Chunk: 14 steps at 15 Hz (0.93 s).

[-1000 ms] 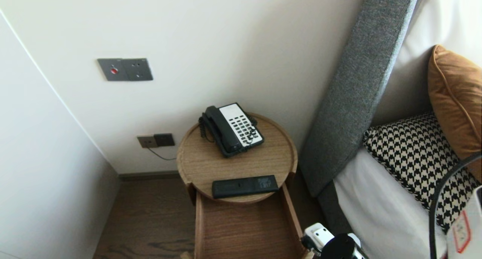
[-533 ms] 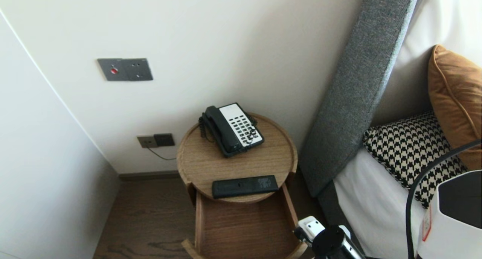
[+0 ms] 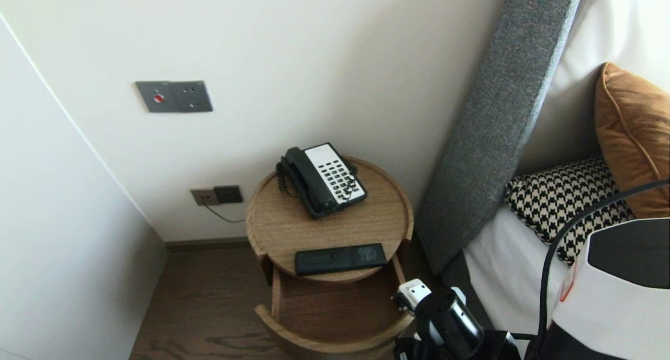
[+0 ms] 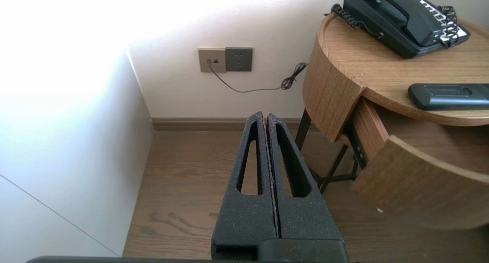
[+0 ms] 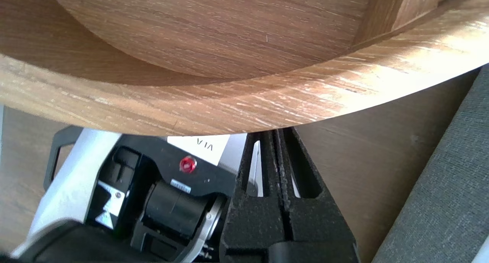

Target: Close the nightstand drawer

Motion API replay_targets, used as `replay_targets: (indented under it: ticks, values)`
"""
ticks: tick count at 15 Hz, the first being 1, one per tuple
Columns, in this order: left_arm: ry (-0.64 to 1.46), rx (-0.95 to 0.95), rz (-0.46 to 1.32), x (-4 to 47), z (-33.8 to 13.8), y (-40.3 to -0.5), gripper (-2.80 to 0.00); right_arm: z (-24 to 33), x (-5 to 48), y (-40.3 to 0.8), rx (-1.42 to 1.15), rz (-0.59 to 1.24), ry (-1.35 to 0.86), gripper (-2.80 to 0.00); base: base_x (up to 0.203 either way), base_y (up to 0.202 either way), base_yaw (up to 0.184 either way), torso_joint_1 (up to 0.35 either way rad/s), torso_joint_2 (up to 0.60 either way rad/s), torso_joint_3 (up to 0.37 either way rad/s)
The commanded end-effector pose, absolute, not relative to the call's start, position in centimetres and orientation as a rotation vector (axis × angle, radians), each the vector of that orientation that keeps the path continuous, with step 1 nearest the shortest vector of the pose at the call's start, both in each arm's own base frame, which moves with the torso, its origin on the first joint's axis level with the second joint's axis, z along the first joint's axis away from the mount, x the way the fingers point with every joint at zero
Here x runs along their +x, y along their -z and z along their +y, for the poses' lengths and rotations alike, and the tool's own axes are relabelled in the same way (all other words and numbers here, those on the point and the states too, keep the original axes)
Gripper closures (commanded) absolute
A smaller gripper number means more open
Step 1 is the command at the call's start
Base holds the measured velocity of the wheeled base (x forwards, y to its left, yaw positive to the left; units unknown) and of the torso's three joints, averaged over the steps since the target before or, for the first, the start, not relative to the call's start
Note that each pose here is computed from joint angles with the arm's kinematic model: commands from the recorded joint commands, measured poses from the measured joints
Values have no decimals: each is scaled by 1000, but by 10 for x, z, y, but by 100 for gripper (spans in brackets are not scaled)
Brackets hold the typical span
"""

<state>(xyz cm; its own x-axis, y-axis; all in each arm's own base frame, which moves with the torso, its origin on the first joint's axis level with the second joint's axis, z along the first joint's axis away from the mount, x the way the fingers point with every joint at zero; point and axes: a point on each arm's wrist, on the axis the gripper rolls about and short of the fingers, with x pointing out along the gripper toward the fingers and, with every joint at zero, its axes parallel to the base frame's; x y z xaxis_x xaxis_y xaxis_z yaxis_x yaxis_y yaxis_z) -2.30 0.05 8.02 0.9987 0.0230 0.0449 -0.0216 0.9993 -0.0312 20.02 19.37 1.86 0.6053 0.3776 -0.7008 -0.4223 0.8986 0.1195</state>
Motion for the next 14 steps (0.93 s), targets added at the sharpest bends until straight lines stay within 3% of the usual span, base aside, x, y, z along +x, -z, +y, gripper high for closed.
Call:
replay_targets:
  ticks: [1, 14]
  values:
    - [-23, -31, -47, -23, 1, -81, 0, 197, 213, -24, -50, 776, -449, 0, 0, 0, 0, 0, 0, 0]
    - [-24, -31, -45, -23, 1, -80, 0, 213, 262, -32, -79, 741, -420, 0, 0, 0, 0, 0, 0, 0]
